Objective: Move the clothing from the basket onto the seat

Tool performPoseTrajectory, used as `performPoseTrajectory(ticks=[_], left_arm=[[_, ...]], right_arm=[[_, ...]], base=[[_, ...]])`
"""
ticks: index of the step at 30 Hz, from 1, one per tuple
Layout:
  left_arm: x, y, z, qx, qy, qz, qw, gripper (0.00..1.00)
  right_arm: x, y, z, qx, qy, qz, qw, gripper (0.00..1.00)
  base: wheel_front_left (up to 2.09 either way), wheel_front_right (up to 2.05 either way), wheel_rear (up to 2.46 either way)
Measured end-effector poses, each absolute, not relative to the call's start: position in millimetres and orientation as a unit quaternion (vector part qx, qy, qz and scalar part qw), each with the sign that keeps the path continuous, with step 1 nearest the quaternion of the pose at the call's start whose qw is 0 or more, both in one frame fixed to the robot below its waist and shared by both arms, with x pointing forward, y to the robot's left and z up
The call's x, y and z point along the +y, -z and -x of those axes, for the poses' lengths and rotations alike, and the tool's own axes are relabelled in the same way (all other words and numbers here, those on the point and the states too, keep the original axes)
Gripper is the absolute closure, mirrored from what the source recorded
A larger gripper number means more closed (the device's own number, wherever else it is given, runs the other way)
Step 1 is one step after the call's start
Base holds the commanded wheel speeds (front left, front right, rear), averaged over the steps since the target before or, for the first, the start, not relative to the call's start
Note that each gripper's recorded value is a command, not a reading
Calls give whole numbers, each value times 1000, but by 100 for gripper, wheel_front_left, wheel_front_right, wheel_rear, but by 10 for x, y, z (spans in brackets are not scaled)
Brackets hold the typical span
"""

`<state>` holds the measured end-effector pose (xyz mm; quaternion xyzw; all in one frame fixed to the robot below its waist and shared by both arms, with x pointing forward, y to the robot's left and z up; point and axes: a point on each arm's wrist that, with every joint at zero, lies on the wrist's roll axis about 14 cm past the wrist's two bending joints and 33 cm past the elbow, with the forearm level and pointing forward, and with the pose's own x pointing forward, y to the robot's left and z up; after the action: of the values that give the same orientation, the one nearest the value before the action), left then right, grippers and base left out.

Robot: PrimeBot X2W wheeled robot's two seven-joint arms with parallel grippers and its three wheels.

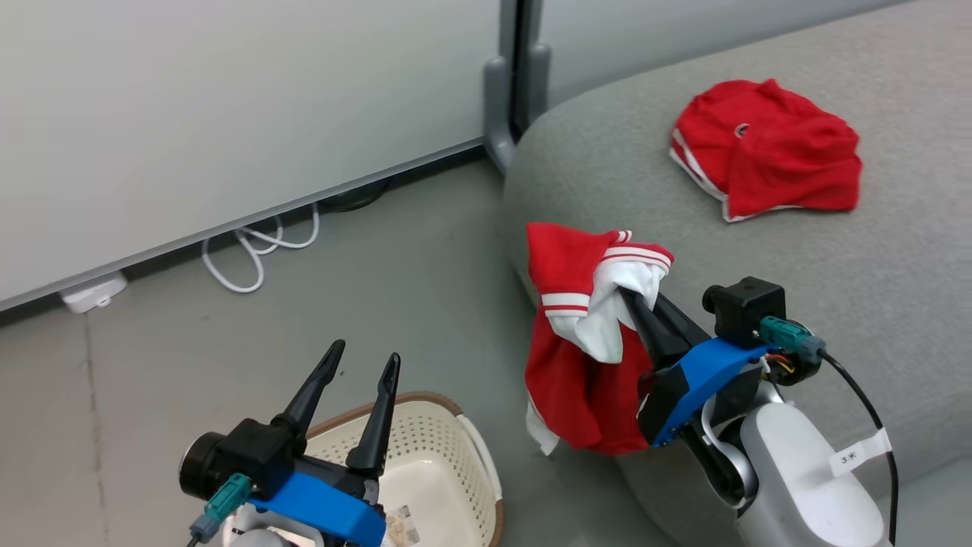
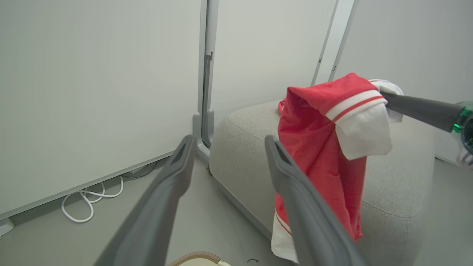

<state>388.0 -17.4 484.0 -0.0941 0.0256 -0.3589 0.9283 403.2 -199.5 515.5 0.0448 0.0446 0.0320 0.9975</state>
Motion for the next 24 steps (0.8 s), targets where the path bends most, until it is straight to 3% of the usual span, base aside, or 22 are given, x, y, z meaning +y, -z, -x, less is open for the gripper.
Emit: performPoseTrajectory(ticks=[10, 24], left_arm=[[-543, -4769, -3860, 33, 411, 91, 906, 0], [-614, -4685, -3904, 41, 420, 95, 902, 0]], right_arm=[[-2452, -5115, -3758, 47, 39, -50, 997, 100], [-2569, -5094, -3790, 50, 59, -52, 996, 100]], base=[[0, 0, 0], [0, 0, 0]])
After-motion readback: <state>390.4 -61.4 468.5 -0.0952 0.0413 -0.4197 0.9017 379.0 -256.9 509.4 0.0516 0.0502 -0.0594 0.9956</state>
